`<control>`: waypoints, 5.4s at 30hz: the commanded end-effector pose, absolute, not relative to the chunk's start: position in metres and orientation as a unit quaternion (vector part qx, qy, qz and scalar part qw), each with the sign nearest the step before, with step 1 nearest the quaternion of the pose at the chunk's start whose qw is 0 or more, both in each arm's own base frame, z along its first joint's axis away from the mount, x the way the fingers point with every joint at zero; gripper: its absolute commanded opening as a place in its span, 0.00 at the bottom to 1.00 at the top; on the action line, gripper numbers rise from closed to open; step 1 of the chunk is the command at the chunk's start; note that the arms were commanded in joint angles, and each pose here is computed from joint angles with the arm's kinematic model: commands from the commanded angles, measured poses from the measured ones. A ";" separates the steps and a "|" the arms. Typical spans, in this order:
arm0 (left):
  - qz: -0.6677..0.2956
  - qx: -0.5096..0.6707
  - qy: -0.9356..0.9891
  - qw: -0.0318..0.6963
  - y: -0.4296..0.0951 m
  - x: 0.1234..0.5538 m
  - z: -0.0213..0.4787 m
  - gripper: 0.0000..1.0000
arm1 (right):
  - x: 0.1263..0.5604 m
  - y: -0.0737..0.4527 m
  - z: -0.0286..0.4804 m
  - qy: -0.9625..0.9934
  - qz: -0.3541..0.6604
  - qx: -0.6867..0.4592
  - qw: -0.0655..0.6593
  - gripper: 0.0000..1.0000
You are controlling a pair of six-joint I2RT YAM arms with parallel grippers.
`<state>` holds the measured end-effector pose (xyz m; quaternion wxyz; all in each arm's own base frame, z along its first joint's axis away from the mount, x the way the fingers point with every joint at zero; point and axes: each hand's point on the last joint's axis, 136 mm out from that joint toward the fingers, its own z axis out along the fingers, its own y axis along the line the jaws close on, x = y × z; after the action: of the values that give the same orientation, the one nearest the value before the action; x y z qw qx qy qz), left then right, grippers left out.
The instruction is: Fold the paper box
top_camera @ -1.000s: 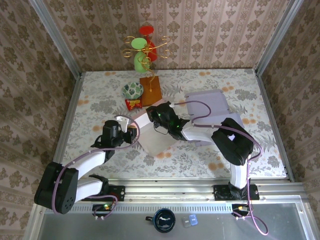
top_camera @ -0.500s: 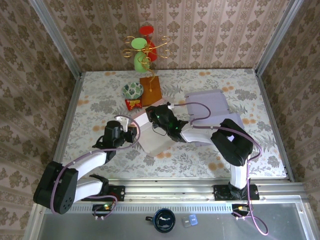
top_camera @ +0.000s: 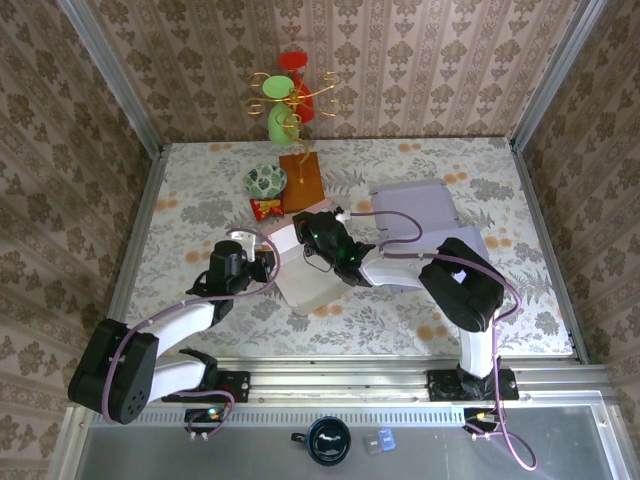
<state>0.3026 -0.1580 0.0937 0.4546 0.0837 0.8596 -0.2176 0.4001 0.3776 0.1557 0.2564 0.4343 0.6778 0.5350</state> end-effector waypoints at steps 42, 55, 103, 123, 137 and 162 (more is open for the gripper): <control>-0.187 0.040 0.864 0.466 -0.169 0.318 0.104 0.26 | 0.400 0.383 0.161 0.673 0.527 0.456 0.246 0.00; -0.186 0.030 0.866 0.463 -0.167 0.317 0.092 0.26 | 0.386 0.378 0.140 0.706 0.503 0.399 0.297 0.00; -0.150 0.033 0.874 0.460 -0.173 0.327 0.084 0.19 | 0.379 0.376 0.112 0.709 0.490 0.365 0.352 0.00; -0.093 0.041 0.884 0.456 -0.180 0.332 0.073 0.00 | 0.380 0.376 0.112 0.705 0.492 0.379 0.342 0.00; -0.066 0.053 0.892 0.444 -0.168 0.330 0.078 0.00 | 0.376 0.351 0.149 0.710 0.471 0.401 0.337 0.72; -0.131 0.096 0.874 0.458 -0.161 0.332 0.123 0.00 | 0.354 0.235 0.280 0.770 0.416 0.258 0.410 1.00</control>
<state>0.3319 -0.1535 0.1070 0.4506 0.0720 0.8840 -0.1015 0.3567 0.2521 0.2831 0.3901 0.3206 0.7303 0.4601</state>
